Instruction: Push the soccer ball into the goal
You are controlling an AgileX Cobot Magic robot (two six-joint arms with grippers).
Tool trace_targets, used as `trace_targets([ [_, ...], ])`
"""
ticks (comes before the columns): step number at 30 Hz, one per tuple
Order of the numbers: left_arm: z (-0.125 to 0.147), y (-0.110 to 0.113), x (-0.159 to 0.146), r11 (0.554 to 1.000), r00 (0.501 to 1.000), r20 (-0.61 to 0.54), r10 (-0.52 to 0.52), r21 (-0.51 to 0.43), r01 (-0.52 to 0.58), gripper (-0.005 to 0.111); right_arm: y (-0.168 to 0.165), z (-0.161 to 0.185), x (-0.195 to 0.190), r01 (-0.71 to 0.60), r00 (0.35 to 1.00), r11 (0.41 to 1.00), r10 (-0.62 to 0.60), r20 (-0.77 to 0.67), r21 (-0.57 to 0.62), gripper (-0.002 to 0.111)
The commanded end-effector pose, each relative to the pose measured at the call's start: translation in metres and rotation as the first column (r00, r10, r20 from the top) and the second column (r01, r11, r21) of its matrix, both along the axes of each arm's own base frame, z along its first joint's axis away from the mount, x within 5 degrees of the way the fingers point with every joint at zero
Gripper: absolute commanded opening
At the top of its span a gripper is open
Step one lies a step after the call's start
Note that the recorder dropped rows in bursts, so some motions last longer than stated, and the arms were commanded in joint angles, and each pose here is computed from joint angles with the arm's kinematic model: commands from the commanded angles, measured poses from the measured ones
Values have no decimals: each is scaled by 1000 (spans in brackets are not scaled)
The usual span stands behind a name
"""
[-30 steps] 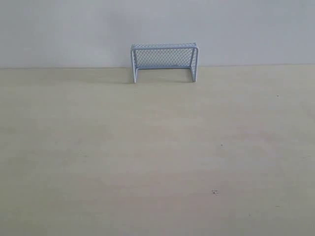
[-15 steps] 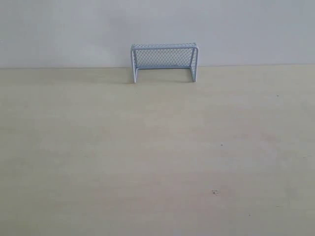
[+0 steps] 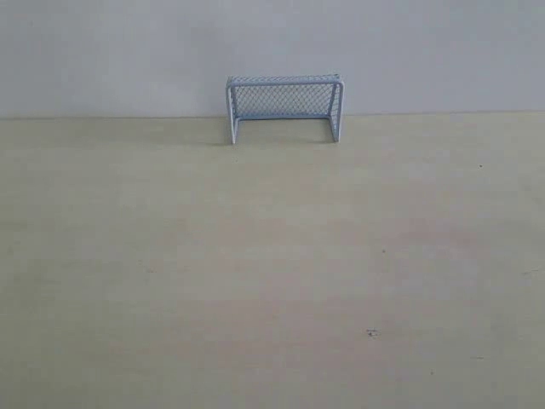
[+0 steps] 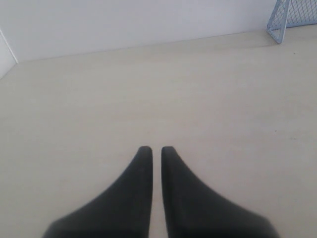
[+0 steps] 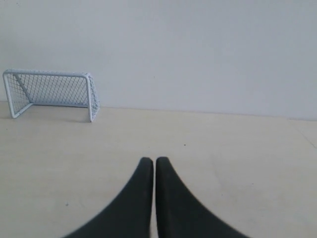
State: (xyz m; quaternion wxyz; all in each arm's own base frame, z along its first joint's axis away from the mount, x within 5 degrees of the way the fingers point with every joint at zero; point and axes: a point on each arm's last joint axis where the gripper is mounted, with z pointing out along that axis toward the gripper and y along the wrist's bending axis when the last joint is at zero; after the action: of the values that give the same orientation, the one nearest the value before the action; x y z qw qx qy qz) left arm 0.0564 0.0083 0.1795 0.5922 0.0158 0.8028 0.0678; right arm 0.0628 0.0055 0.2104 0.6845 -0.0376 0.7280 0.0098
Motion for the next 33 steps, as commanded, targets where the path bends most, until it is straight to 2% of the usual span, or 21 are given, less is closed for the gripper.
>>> trace_targets([
  [1, 1, -1, 0, 1000, 1000, 3, -6, -8, 6, 6, -1, -7, -2, 11, 1000, 1000, -11, 27, 8, 0],
  [11, 1, -1, 0, 1000, 1000, 3, -6, -8, 6, 6, -2, -7, -5, 33, 999, 999, -33, 40, 15, 0],
  [26, 1, -1, 0, 1000, 1000, 3, -6, -8, 6, 6, 2, -21, -8, -1, 994, 1000, -1, -108, -23, 0],
  [33, 1, -1, 0, 1000, 1000, 3, -6, -8, 6, 6, 2, -27, -9, 1, 984, 1000, 0, -179, 7, 0],
])
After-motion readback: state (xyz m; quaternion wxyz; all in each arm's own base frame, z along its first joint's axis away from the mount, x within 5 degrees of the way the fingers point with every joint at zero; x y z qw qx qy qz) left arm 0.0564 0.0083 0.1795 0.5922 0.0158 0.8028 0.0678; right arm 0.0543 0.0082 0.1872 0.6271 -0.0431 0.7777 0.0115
